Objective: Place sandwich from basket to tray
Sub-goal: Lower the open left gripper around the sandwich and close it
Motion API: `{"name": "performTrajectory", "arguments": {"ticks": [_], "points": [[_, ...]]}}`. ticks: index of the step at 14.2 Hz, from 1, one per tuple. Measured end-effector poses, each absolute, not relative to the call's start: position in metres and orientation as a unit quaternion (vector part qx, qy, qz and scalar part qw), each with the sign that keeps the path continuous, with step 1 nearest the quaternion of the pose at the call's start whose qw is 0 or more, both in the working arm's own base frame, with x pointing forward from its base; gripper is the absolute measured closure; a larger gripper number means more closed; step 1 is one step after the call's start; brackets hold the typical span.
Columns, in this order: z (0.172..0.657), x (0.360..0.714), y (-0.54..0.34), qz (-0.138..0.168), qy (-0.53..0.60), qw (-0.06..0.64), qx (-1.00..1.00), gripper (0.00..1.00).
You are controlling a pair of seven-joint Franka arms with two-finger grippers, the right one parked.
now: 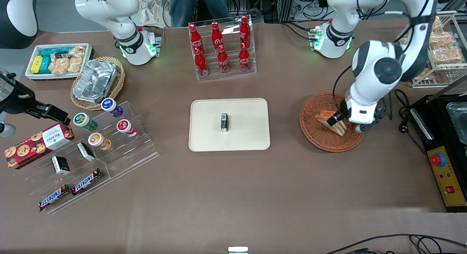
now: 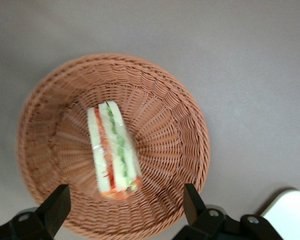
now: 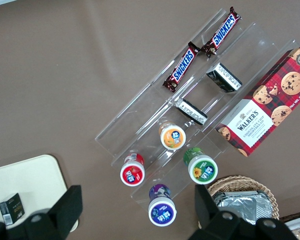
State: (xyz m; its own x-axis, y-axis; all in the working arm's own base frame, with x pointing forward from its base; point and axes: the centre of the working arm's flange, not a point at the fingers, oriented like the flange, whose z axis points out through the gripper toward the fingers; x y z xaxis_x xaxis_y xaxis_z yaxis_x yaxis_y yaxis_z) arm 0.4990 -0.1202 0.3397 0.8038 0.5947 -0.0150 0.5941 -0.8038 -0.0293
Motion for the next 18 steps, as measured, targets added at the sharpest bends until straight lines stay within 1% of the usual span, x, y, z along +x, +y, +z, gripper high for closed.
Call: {"name": "performTrajectory", "arguments": {"ticks": [3, 6, 9, 15, 16, 17, 18], "points": [[0.304, 0.484, -0.117, 0.007, -0.319, 0.007, -0.948, 0.0], [0.28, 0.466, -0.11, 0.003, -0.311, 0.015, -0.95, 0.0], [0.274, 0.461, -0.11, -0.002, -0.312, 0.013, -0.95, 0.0], [0.267, 0.463, -0.111, -0.012, -0.324, 0.005, -0.946, 0.01], [0.264, 0.462, -0.111, -0.011, -0.323, 0.008, -0.946, 0.02], [0.261, 0.462, -0.111, -0.01, -0.324, 0.01, -0.946, 0.05], [0.26, 0.462, -0.111, -0.009, -0.326, 0.011, -0.945, 0.15]]}}
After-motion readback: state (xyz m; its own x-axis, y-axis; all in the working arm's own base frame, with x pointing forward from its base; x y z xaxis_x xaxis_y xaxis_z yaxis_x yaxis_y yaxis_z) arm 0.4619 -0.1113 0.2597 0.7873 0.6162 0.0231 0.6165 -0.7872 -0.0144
